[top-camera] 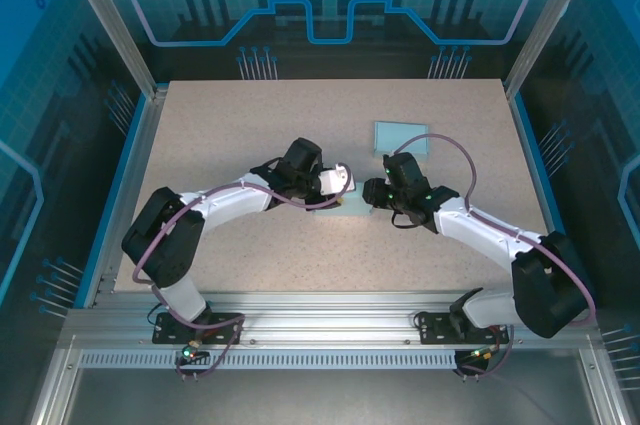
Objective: Fold the paper box
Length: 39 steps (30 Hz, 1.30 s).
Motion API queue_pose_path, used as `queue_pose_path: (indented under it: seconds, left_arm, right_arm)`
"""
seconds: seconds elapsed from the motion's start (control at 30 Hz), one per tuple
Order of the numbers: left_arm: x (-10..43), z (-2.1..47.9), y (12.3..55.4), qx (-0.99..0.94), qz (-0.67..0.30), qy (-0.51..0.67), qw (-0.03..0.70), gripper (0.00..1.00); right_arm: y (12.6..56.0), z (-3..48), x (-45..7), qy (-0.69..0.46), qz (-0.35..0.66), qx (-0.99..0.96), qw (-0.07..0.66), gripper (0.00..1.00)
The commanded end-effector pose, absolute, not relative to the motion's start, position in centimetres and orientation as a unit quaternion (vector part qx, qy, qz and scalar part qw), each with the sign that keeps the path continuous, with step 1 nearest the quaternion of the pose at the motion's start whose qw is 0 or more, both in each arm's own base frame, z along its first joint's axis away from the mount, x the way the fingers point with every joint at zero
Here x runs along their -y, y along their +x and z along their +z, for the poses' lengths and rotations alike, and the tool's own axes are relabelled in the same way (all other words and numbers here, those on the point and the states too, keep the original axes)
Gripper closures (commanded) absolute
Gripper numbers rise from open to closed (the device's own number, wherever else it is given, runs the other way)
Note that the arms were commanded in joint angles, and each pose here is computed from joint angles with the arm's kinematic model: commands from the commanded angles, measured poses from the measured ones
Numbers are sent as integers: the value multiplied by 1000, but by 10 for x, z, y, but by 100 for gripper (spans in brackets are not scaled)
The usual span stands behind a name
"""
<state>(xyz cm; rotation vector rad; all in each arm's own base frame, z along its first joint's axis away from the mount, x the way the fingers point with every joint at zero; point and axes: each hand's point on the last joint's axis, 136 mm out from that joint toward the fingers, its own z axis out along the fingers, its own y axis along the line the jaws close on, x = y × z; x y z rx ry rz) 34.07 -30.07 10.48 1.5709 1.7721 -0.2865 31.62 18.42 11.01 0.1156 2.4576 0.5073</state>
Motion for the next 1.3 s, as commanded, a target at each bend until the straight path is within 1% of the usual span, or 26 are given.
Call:
queue_pose_path:
  seconds: [0.0, 0.03, 0.1, 0.2, 0.27, 0.37, 0.43, 0.5, 0.63, 0.73, 0.9, 1.0, 1.17, 1.23, 1.27]
  left_arm:
    - [290, 96, 348, -703, -79, 613, 353, 59]
    - [288, 98, 350, -703, -71, 612, 354, 60]
    - [284, 103, 353, -702, -55, 612, 361, 67]
    - [277, 111, 359, -698, -20, 606, 381, 76]
    - [272, 119, 363, -690, 10, 602, 401, 77]
    - [262, 136, 376, -670, 66, 577, 463, 76]
    - [255, 149, 386, -648, 112, 557, 507, 76]
    - [249, 157, 396, -629, 151, 545, 533, 75]
    - [240, 158, 419, -608, 204, 526, 558, 75]
    - [236, 159, 438, -600, 219, 504, 582, 75]
    - [241, 147, 463, -583, 226, 506, 595, 72]
    - [254, 134, 467, -572, 207, 528, 593, 72]
    - [267, 111, 464, -572, 172, 558, 577, 71]
    - [268, 102, 461, -574, 164, 566, 568, 68]
    - [267, 99, 459, -577, 161, 568, 564, 63]
  right_arm:
    - [279, 77, -166, 30, 142, -962, 233, 63]
    - [279, 81, -166, 30, 144, -961, 236, 63]
    - [279, 90, -166, 28, 151, -957, 244, 61]
    - [278, 110, -166, 23, 161, -951, 262, 51]
    - [276, 125, -161, 20, 158, -948, 276, 44]
    - [274, 149, -150, 18, 144, -942, 302, 31]
    - [271, 163, -141, 19, 135, -936, 323, 19]
    - [269, 175, -133, 23, 129, -930, 343, 0]
    - [263, 196, -114, 37, 110, -917, 382, 0]
    - [258, 208, -96, 59, 84, -909, 404, 0]
    - [250, 217, -73, 88, 55, -898, 428, 0]
    - [248, 215, -69, 94, 53, -893, 436, 0]
    - [247, 208, -67, 101, 47, -896, 429, 0]
    - [249, 207, -67, 102, 43, -897, 427, 0]
    - [249, 207, -67, 102, 42, -897, 428, 0]
